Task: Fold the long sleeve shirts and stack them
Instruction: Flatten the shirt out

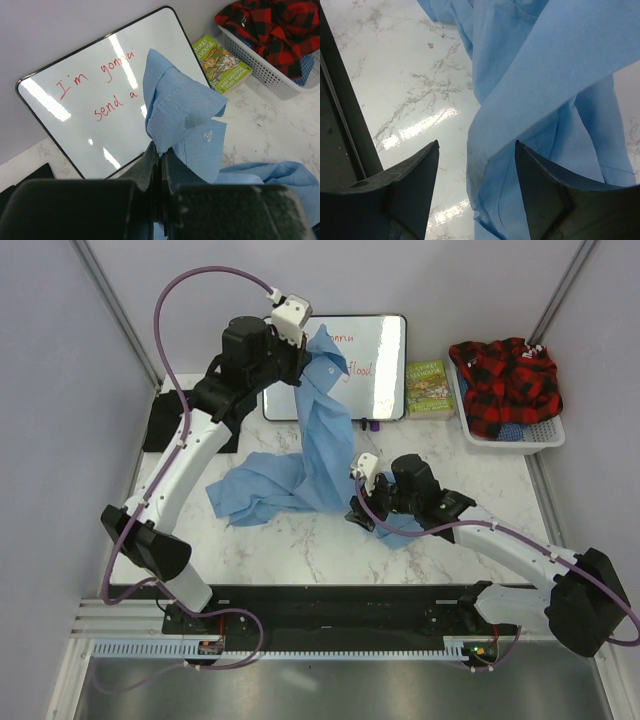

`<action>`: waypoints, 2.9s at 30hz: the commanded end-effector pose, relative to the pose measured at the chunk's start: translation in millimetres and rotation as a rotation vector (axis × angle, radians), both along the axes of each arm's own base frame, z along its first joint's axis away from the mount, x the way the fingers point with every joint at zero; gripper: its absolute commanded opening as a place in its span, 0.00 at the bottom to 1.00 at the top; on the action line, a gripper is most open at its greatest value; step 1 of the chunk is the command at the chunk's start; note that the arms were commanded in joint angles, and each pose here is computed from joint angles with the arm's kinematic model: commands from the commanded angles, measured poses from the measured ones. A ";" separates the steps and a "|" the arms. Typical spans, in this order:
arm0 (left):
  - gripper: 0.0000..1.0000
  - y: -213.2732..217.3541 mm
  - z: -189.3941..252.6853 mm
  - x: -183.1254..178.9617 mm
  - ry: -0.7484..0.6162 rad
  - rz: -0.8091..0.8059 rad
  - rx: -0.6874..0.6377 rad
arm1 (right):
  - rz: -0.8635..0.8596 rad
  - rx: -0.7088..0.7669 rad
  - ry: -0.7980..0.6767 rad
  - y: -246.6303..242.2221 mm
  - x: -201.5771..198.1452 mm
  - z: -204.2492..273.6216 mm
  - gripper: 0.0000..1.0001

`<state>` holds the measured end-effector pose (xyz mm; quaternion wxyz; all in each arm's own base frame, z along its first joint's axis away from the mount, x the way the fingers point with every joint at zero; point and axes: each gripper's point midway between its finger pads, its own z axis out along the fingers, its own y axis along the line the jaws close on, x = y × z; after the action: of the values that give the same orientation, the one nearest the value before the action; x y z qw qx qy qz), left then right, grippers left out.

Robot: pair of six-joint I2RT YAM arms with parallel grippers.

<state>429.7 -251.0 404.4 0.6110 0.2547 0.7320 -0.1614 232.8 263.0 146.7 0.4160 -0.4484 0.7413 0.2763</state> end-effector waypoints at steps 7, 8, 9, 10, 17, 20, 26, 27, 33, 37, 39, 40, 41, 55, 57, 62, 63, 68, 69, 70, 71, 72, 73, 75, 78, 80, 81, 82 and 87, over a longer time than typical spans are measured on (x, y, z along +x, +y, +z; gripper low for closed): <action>0.02 16.2 45.0 -6.7 -0.063 -0.003 -0.112 | -0.089 -0.044 -0.069 -8.5 30.9 13.5 0.00; 0.02 15.2 52.5 -13.2 -0.074 -0.038 -0.126 | -0.149 -0.046 -0.078 -25.9 44.4 19.2 0.00; 0.02 23.9 68.7 -24.7 -0.108 -0.050 -0.140 | -0.161 -0.028 -0.099 -31.4 52.7 31.9 0.00; 0.02 20.1 68.8 -34.5 -0.108 -0.106 -0.142 | -0.215 -0.019 -0.110 -49.8 67.4 40.7 0.00; 0.09 -6.9 38.7 -224.2 -0.094 -0.842 -0.123 | -0.276 0.001 -0.223 -97.6 102.2 108.7 0.00; 0.09 -20.3 -35.1 -317.7 -0.020 -1.101 -0.007 | -0.299 0.000 -0.247 -113.2 107.8 123.6 0.00; 0.68 -26.6 -138.2 -405.6 0.080 -1.334 0.211 | -0.293 0.008 -0.264 -126.5 96.3 133.5 0.00; 0.76 -25.0 -140.5 -405.9 0.071 -1.346 0.230 | -0.285 0.004 -0.266 -127.1 92.3 133.2 0.00; 0.77 17.1 -148.1 -300.2 0.068 -0.854 0.367 | -0.221 -0.048 -0.293 -133.5 57.5 124.5 0.00; 0.76 78.2 -185.9 -230.6 0.180 -0.675 0.393 | -0.199 -0.088 -0.287 -139.4 38.0 115.8 0.00; 0.77 114.4 -202.1 -193.1 0.234 -0.562 0.426 | -0.201 -0.101 -0.279 -141.6 34.1 109.8 0.00; 0.75 121.7 -217.5 -181.4 0.308 -0.569 0.411 | -0.206 -0.104 -0.282 -142.8 33.3 109.7 0.00; 0.70 131.7 -218.4 -175.0 0.279 -0.612 0.444 | -0.208 -0.107 -0.276 -143.3 33.0 107.3 0.00; 0.81 -57.4 -289.0 -351.3 -0.001 -1.261 0.531 | -0.252 -0.124 -0.180 -144.0 50.9 83.4 0.00; 0.82 -77.1 -299.8 -377.3 -0.095 -1.345 0.514 | -0.259 -0.131 -0.179 -145.7 50.0 81.9 0.00; 0.84 -102.4 -327.7 -407.2 -0.222 -1.455 0.573 | -0.257 -0.135 -0.184 -146.6 48.1 80.0 0.00; 0.84 -108.5 -328.6 -405.5 -0.234 -1.457 0.577 | -0.258 -0.134 -0.185 -146.8 47.2 80.3 0.00; 0.83 -116.2 -366.7 -390.5 -0.246 -1.446 0.691 | -0.244 -0.131 -0.184 -145.6 43.8 77.9 0.00; 0.82 -117.8 -369.0 -391.4 -0.241 -1.457 0.693 | -0.241 -0.132 -0.189 -145.9 42.7 78.1 0.00; 0.76 -112.7 -376.7 -392.6 -0.218 -1.474 0.720 | -0.232 -0.134 -0.188 -145.1 41.5 76.6 0.00; 0.72 -111.2 -384.1 -393.0 -0.200 -1.480 0.734 | -0.229 -0.134 -0.187 -145.3 40.5 75.0 0.00; 0.67 -109.2 -388.2 -391.0 -0.190 -1.470 0.750 | -0.224 -0.133 -0.187 -144.7 40.1 74.1 0.00; 0.57 -106.8 -391.5 -390.5 -0.178 -1.465 0.758 | -0.220 -0.135 -0.184 -144.3 39.0 72.4 0.00; 0.45 -100.8 -397.0 -388.9 -0.157 -1.453 0.773 | -0.215 -0.136 -0.183 -143.8 38.4 71.2 0.00; 0.17 -91.2 -398.0 -389.8 -0.112 -1.441 0.791 | -0.209 -0.138 -0.183 -143.9 37.4 68.6 0.00; 0.07 -93.2 -381.6 -391.2 -0.111 -1.425 0.759 | -0.207 -0.138 -0.183 -143.9 37.2 68.1 0.00; 0.02 -94.8 -373.0 -391.9 -0.112 -1.416 0.738 | -0.205 -0.139 -0.182 -143.6 36.9 67.5 0.00; 0.02 -94.1 -365.5 -393.5 -0.079 -1.397 0.717 | -0.202 -0.139 -0.183 -143.7 36.4 66.8 0.00; 0.02 -104.6 -297.0 -398.4 -0.096 -1.353 0.572 | -0.190 -0.133 -0.168 -141.5 33.5 60.8 0.00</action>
<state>28.9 -339.5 40.7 0.2577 0.8452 0.3856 -0.2654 268.9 116.7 204.5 0.4593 -0.4115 0.7750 0.1381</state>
